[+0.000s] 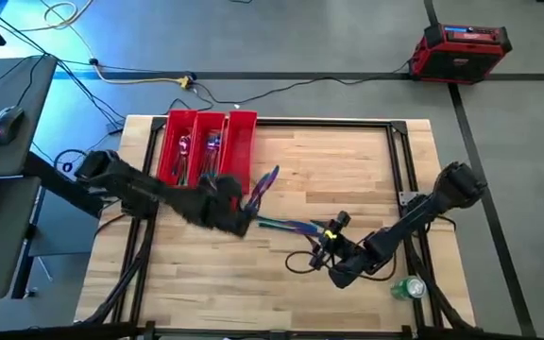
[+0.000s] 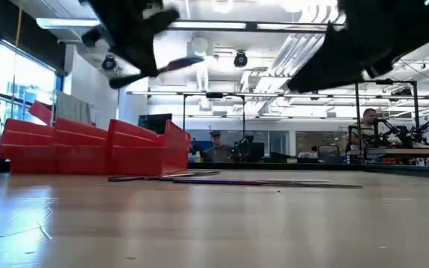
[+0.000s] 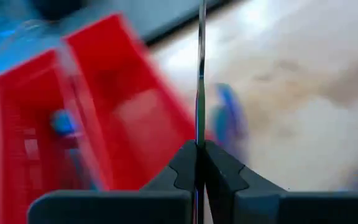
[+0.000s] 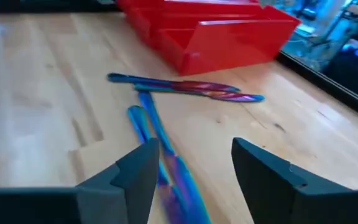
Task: Sort silverware
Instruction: Put the blue knife into the right red bin
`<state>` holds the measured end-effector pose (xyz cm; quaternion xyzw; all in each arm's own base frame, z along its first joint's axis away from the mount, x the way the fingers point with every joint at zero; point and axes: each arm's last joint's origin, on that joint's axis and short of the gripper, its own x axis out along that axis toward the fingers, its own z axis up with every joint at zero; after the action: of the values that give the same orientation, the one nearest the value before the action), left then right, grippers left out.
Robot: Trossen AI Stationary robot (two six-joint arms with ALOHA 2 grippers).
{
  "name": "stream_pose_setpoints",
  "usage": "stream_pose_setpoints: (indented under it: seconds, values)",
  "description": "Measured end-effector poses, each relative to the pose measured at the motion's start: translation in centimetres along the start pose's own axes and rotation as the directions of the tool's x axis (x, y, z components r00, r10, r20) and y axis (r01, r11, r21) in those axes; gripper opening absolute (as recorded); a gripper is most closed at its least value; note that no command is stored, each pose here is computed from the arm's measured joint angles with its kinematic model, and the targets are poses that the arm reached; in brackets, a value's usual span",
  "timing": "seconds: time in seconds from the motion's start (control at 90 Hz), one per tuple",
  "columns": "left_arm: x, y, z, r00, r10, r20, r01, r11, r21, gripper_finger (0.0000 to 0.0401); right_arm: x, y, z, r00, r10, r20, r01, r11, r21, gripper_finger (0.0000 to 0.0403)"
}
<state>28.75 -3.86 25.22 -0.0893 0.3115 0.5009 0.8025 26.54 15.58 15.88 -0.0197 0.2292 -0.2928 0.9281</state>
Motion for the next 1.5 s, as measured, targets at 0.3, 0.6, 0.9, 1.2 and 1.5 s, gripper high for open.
stream_pose_setpoints:
  seconds: [0.3, 0.6, 0.9, 1.2, 1.5]
  values:
    - [11.2, 5.8, 2.7, 0.980, 0.140, -0.143, -0.172, 0.955, -0.241, 0.0000, 1.7, 0.2, -1.0, 0.995, 0.027, -0.092, -0.023, 0.999, 0.042, 0.0190]
    - [14.7, 7.8, 3.2, 0.983, 0.000, -0.182, -0.070, 0.921, -0.382, 0.0000, 1.6, 0.3, -1.1, 0.995, 0.033, -0.094, -0.029, 0.999, 0.039, 0.0190]
    - [14.7, 7.6, 3.1, 0.976, -0.066, -0.208, -0.017, 0.927, -0.374, 0.0020, 1.6, 0.3, -1.1, 0.995, 0.036, -0.097, -0.033, 0.999, 0.039, 0.0190]
    - [14.4, 7.6, 3.0, 0.970, -0.075, -0.231, 0.003, 0.955, -0.298, 0.0069, 1.6, 0.4, -1.1, 0.992, 0.053, -0.113, -0.049, 0.998, 0.042, 0.0190]
    - [7.9, 4.9, 4.2, 0.913, -0.366, -0.182, 0.359, 0.931, -0.068, 0.0054, 2.5, -0.3, -1.4, 0.953, 0.125, -0.277, -0.138, 0.990, -0.027, 0.0189]
